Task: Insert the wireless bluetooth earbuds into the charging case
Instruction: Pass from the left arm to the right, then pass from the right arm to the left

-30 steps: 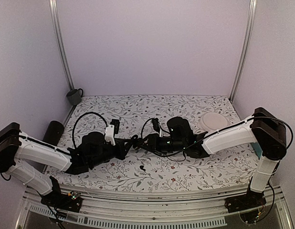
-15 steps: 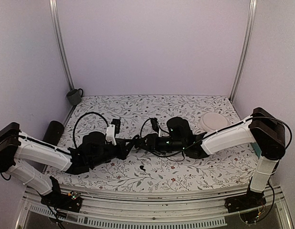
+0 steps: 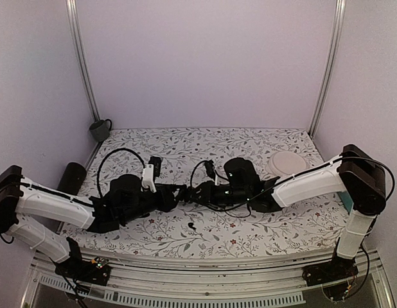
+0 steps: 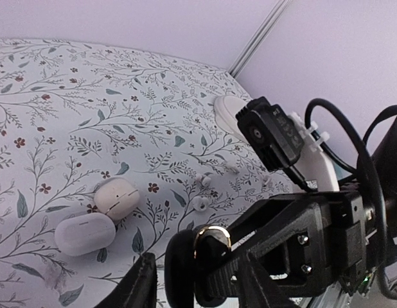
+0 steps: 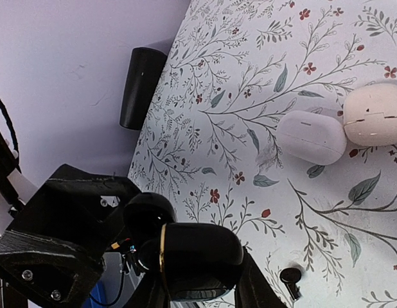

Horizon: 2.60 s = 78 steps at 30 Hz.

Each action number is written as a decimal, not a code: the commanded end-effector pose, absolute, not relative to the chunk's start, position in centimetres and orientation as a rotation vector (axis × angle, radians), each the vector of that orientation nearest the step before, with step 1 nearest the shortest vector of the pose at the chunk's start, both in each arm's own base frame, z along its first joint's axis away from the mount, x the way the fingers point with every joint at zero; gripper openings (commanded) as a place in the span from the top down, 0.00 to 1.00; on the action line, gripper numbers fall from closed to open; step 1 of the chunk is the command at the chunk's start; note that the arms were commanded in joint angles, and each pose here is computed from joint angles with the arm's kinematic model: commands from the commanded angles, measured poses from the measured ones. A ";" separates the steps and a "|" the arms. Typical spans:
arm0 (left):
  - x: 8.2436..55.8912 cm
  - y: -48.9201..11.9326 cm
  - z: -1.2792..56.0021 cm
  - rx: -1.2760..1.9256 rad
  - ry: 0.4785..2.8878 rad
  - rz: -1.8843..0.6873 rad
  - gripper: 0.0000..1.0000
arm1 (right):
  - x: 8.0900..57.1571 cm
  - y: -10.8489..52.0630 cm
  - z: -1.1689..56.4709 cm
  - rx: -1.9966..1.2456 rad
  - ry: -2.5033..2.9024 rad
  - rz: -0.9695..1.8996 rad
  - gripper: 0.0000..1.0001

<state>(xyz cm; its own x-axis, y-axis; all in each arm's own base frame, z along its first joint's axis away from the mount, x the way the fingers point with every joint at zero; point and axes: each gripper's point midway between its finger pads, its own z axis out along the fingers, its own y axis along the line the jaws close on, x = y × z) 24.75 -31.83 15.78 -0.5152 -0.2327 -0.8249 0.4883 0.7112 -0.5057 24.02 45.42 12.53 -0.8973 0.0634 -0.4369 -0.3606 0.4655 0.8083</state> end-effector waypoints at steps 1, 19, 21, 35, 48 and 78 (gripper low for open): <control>24.4 -31.6 17.5 0.206 1.899 -0.900 0.55 | 23.6 44.7 14.3 -0.297 2.286 1.386 0.89; 23.4 -31.5 18.5 0.531 2.097 -1.001 0.70 | 23.7 44.7 15.2 -0.516 2.327 1.192 0.90; 24.0 -31.0 17.9 0.503 2.140 -0.969 0.72 | 23.8 44.8 15.4 -0.519 2.321 1.195 0.90; 24.3 -32.4 16.8 0.518 2.215 -1.044 0.74 | 23.9 44.7 15.2 -0.526 2.323 1.171 0.90; 25.5 -33.2 15.8 0.484 2.260 -1.017 0.81 | 24.0 44.8 15.2 -0.555 2.312 1.114 0.90; 25.9 -33.0 14.8 0.438 2.303 -0.982 0.96 | 23.6 45.4 15.0 -0.599 2.291 1.058 0.88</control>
